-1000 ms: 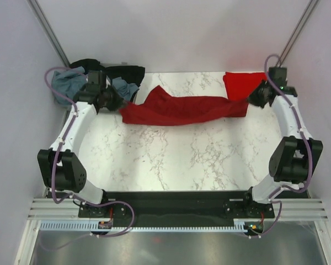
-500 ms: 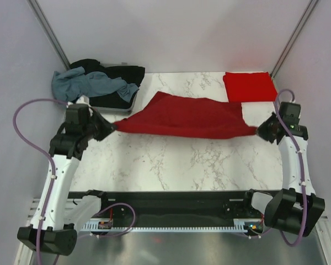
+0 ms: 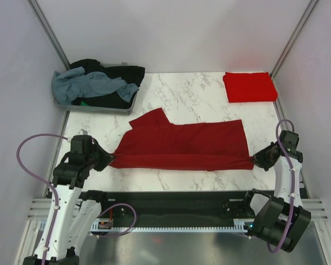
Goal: Fold and stack the t-shirts
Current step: Fold the tshirt
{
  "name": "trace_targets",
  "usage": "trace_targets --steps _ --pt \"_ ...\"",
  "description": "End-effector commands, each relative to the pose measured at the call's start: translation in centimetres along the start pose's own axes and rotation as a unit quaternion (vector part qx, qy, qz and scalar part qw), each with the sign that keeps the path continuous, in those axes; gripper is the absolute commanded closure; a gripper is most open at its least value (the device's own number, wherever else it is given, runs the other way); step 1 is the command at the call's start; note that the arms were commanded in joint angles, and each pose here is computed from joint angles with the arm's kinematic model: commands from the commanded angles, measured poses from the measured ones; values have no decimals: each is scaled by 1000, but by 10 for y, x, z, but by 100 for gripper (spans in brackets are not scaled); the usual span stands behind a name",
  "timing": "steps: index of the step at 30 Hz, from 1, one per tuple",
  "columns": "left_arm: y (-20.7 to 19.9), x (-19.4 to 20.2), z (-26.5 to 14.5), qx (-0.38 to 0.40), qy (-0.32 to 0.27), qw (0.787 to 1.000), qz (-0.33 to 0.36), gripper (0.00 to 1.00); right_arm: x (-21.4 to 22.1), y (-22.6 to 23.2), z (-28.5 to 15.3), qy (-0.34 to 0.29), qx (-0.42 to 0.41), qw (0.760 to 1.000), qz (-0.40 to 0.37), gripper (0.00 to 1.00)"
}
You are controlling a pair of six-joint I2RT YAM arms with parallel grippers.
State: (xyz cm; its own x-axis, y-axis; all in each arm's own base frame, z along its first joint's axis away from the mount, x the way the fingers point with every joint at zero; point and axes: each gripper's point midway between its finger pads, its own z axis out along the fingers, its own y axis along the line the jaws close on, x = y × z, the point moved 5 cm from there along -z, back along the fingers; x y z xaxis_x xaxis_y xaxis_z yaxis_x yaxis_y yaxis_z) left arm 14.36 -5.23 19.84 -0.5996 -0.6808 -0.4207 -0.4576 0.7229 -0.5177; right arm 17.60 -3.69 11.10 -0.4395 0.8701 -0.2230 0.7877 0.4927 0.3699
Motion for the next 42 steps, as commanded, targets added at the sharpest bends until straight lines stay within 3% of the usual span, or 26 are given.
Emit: trace_targets --steps 1,7,13,14,15,16,19,20,21,22,23,24,27,28,29,31,34,35,36,40,41,42 --pt "8 4 1 -14 -6 999 -48 96 -4 4 -8 -24 -16 999 20 100" --pt "13 14 -2 4 -8 998 -59 94 13 10 -12 -5 -66 997 39 100" --pt "-25 -17 11 36 -5 999 -21 98 -19 50 -13 -20 -120 992 33 100" --pt "-30 -24 28 10 12 1000 -16 98 -35 71 -22 -48 -128 991 9 100" --pt "-48 -44 27 28 -10 1000 -7 98 -43 85 -22 -50 -129 990 0 100" --pt "-55 -54 35 20 -8 1000 12 98 -48 96 -7 -24 -111 994 -6 100" --pt "-98 -102 55 1 0 999 51 98 -80 174 -28 -28 -159 983 -82 100" --pt "-137 -134 34 44 -33 997 62 98 -100 212 -40 -26 -168 980 -106 100" --pt "-150 -146 52 36 -15 997 69 98 -111 228 -48 -28 -176 977 -120 100" --pt "-161 -156 44 41 -12 996 84 98 -124 243 -48 -29 -178 974 -138 100" --pt "-199 -186 7 94 -59 989 95 98 -145 267 -95 -76 -209 963 -151 100" --pt "-211 -196 2 103 -67 987 107 98 -155 273 -112 -101 -213 959 -158 100" --pt "-238 -220 -64 152 -136 970 136 98 -153 276 -153 -134 -255 945 -153 100" --pt "-238 -221 -83 161 -155 965 140 98 -142 271 -178 -151 -284 935 -153 100" --pt "-235 -220 -93 159 -169 963 139 98 -136 263 -161 -143 -283 938 -141 100" --pt "-218 -205 -109 158 -178 962 137 98 -122 248 -172 -164 -294 931 -138 100" --pt "-185 -178 -75 132 -148 971 133 98 -104 217 -144 -157 -270 940 -134 100" --pt "-173 -165 -88 143 -160 968 132 98 -95 200 -117 -139 -244 951 -127 100" --pt "-151 -147 -51 116 -126 977 127 98 -90 191 -107 -134 -233 955 -128 100" --pt "-80 -78 2 72 -54 993 78 98 -64 137 -57 -118 -180 972 -98 100" --pt "-47 -48 29 33 -8 998 57 98 -47 112 -30 -85 -152 981 -82 100" --pt "-36 -34 28 33 -5 999 21 98 -41 100 -20 -72 -144 985 -68 100"
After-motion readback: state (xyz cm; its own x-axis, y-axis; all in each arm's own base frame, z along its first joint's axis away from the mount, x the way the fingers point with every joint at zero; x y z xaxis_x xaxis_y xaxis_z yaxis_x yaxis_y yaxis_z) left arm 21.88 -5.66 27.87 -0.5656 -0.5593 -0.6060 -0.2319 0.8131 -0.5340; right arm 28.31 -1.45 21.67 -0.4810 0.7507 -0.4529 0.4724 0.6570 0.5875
